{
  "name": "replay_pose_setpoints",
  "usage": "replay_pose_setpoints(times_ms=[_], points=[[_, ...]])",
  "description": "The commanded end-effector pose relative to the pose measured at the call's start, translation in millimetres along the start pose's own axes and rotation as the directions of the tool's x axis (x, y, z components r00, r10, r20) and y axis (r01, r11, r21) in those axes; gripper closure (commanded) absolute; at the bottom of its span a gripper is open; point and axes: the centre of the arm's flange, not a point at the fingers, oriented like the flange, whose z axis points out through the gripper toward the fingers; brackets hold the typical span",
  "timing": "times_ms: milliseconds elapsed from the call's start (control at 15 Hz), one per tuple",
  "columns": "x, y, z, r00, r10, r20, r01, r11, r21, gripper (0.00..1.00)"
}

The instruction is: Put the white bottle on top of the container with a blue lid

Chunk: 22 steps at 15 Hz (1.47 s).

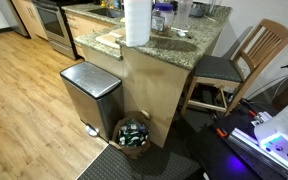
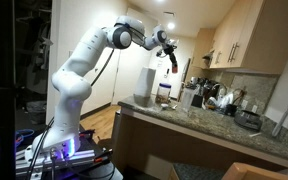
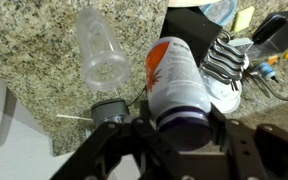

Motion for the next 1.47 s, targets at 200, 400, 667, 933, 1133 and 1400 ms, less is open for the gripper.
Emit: replay_pose_setpoints(times_ms=[200,400,667,933,1133,1400], points=[[-15.6,17.4,42.4,0.995,0.035,0.090,-0.030,0.998,-0.059,0.75],[-19.4,17.7,46.8,0.995,0.032,0.096,-0.026,0.998,-0.064,0.75],[-44.2,-2.1,55.0,0.975,-0.085,0.207,0.110,0.987,-0.113,0.75],[-67.2,-18.9,70.8,0.959,-0.191,0.208,0.218,0.969,-0.117,0.75],[-67.6,-33.4,81.8,0.955,-0.255,0.153,0.270,0.959,-0.083,0.75],[-62.1,-40.0,92.4,0.951,-0.277,0.137,0.291,0.952,-0.092,0.75]])
